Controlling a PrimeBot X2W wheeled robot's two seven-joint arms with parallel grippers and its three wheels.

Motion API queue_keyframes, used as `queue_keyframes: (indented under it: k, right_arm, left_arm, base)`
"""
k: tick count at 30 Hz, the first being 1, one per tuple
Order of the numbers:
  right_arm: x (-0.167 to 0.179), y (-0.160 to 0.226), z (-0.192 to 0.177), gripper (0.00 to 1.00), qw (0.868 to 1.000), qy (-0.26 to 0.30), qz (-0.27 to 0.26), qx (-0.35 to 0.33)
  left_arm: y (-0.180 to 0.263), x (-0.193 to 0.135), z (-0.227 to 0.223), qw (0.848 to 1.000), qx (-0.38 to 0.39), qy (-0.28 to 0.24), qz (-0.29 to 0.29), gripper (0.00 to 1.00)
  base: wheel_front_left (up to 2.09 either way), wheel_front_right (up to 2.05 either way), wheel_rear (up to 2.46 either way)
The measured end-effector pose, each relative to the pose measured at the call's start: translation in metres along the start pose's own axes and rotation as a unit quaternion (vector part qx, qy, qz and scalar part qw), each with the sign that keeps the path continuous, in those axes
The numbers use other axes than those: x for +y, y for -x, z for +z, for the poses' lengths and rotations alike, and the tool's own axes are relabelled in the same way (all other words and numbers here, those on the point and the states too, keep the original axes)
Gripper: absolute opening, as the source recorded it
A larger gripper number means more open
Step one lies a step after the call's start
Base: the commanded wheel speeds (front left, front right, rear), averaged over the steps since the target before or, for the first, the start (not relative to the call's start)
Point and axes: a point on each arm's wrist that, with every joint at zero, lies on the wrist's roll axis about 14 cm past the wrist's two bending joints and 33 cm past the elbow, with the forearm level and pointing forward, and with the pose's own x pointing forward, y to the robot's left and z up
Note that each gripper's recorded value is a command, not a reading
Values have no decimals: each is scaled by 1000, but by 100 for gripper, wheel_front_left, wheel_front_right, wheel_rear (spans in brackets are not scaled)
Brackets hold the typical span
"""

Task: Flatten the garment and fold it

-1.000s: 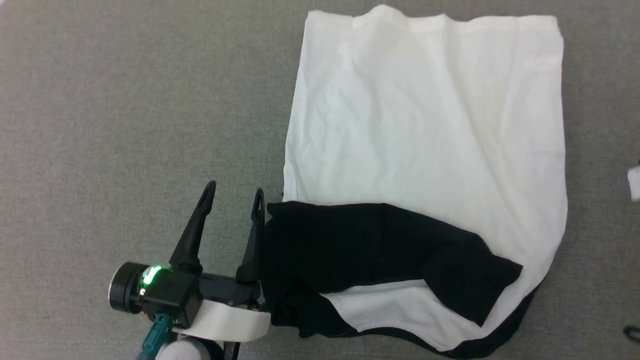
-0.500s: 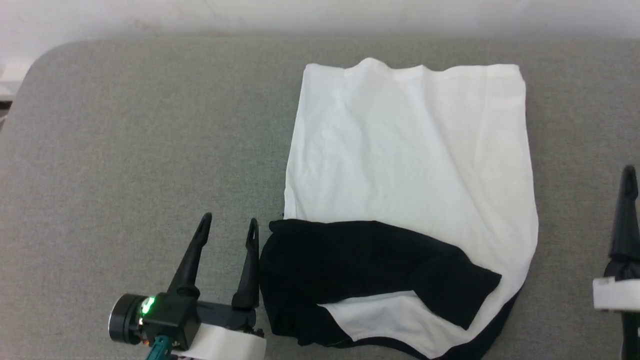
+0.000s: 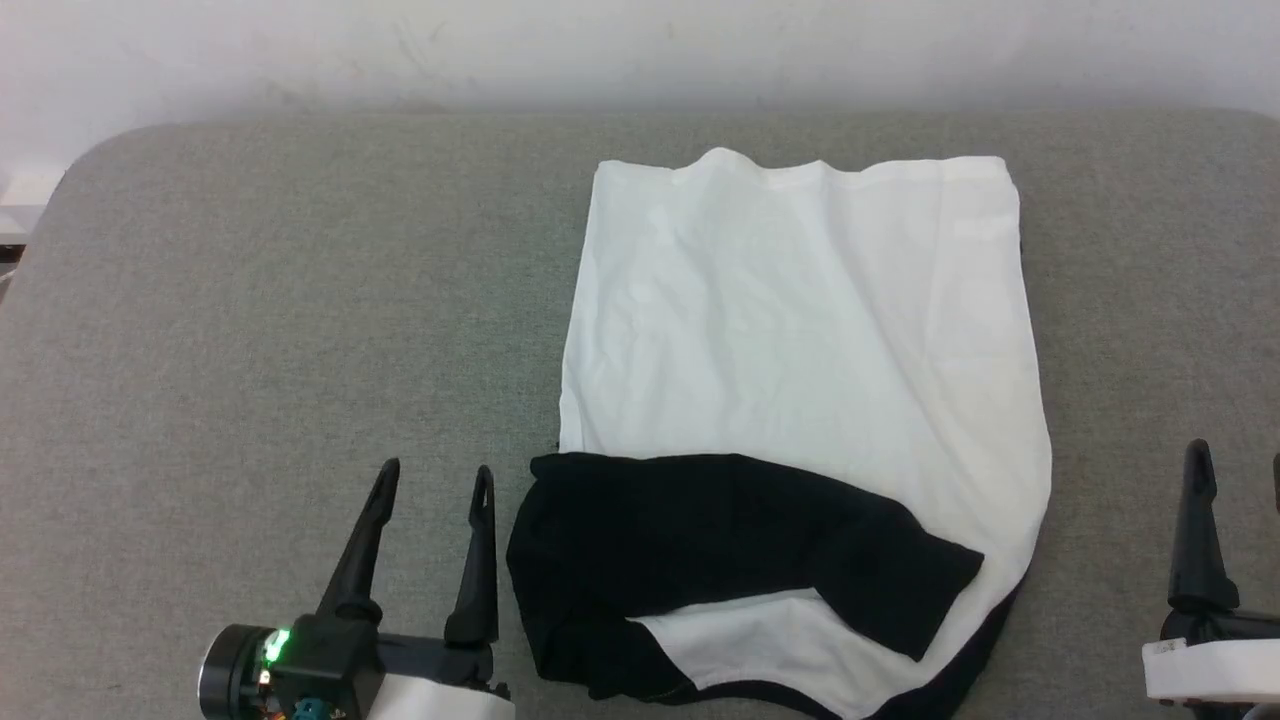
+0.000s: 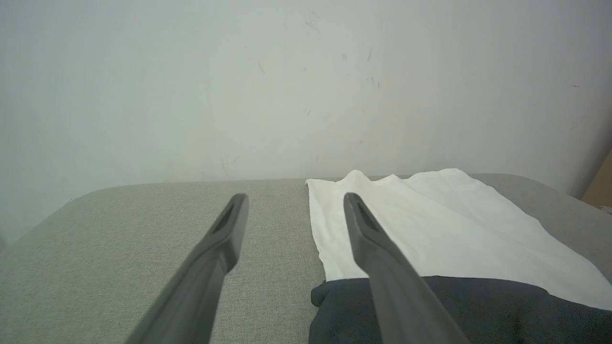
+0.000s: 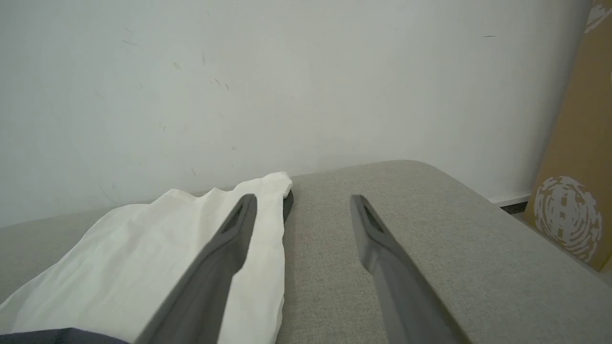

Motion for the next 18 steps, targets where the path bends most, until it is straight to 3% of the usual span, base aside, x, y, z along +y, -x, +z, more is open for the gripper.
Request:
queue_keyframes:
  k: [18]
  right_arm:
    - [3, -37, 22, 100, 999, 43, 2, -29]
  left_arm:
    - [-12, -7, -16, 1000, 19, 0, -13, 100]
  base:
    - [0, 0, 0]
